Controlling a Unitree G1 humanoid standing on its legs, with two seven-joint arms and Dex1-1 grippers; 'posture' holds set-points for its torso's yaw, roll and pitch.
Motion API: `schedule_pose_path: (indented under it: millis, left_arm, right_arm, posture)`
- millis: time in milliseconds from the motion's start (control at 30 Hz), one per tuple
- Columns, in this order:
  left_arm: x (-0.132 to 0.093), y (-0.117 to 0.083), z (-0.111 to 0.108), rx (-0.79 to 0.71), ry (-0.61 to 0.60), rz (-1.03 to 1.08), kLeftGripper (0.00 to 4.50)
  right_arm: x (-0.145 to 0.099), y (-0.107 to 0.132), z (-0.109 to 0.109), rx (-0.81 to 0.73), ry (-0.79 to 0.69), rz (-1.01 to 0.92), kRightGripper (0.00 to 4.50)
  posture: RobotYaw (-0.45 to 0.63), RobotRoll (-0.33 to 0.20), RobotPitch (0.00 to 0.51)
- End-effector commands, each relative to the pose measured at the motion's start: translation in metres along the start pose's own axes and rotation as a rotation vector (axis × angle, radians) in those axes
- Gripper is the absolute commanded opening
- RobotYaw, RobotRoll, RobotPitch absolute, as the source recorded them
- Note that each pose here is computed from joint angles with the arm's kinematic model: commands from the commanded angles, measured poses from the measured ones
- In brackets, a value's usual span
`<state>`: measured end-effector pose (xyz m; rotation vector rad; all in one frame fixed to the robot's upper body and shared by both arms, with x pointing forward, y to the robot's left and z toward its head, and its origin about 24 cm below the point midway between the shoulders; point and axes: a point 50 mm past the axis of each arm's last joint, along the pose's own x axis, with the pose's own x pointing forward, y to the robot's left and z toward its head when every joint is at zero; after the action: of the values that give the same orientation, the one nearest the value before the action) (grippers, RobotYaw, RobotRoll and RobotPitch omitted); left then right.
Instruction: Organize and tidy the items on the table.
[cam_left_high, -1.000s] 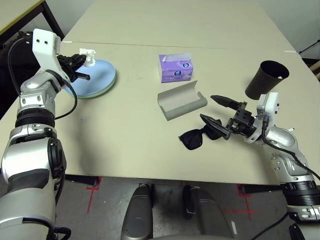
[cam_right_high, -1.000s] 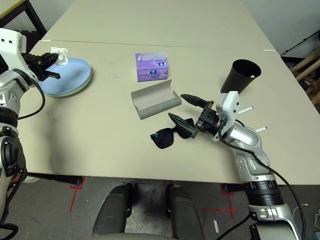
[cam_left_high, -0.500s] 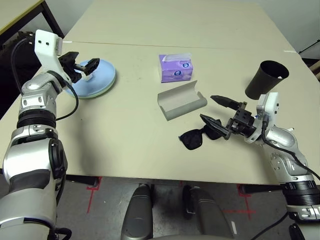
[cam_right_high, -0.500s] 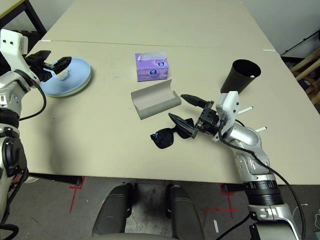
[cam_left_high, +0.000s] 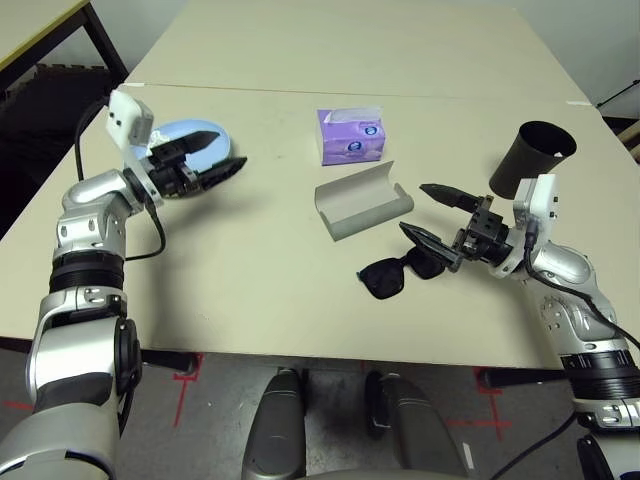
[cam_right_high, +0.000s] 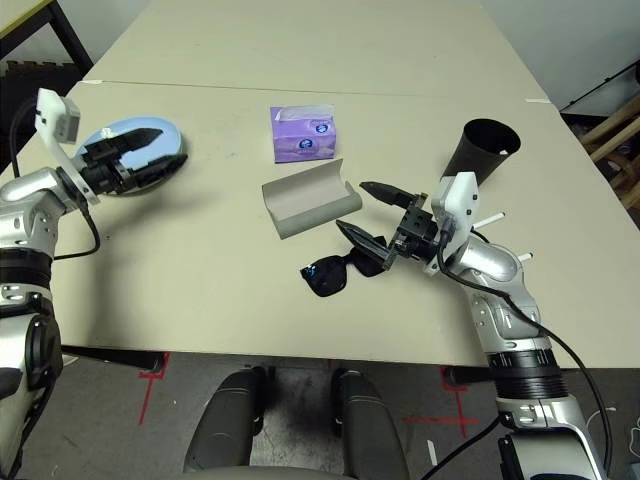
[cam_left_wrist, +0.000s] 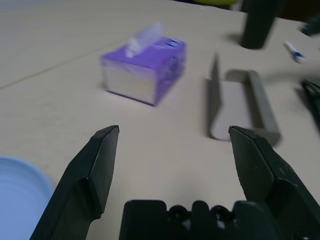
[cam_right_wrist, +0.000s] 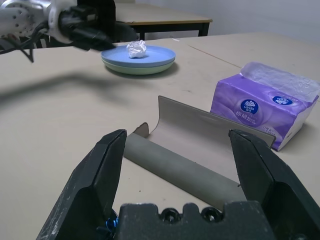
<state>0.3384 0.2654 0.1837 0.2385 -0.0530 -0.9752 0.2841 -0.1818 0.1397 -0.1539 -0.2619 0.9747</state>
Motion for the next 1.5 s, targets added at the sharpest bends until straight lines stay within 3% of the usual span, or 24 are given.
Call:
schedule_pose_path:
  millis: [33,567,833,1067,1500]
  left_arm:
    - [0.004,-0.013,-0.004,0.032,0.016,-0.126,4.47]
    - [0.019,-0.038,-0.019,0.061,0.033,-0.341,4.47]
    - [0.025,-0.043,-0.021,0.108,0.018,-0.358,4.47]
    - [0.029,-0.049,-0.024,0.12,-0.007,-0.373,4.47]
    - [0.045,-0.061,-0.026,0.131,-0.055,-0.377,4.47]
  right_arm:
    - [-0.003,0.0,0.002,-0.001,0.006,0.007,4.5]
    - [-0.008,-0.002,0.018,-0.059,0.133,0.086,4.5]
    - [0.001,-0.005,0.025,-0.054,0.327,0.114,4.5]
    - [0.005,0.003,0.034,-0.241,0.592,0.258,4.5]
    - [0.018,0.009,0.053,-0.476,0.801,0.533,4.5]
  posture:
    - [0.18,0.0,0.17]
    - [0.15,0.0,0.202]
    - [0.16,0.0,0.21]
    - [0.17,0.0,0.216]
    - [0.2,0.0,0.212]
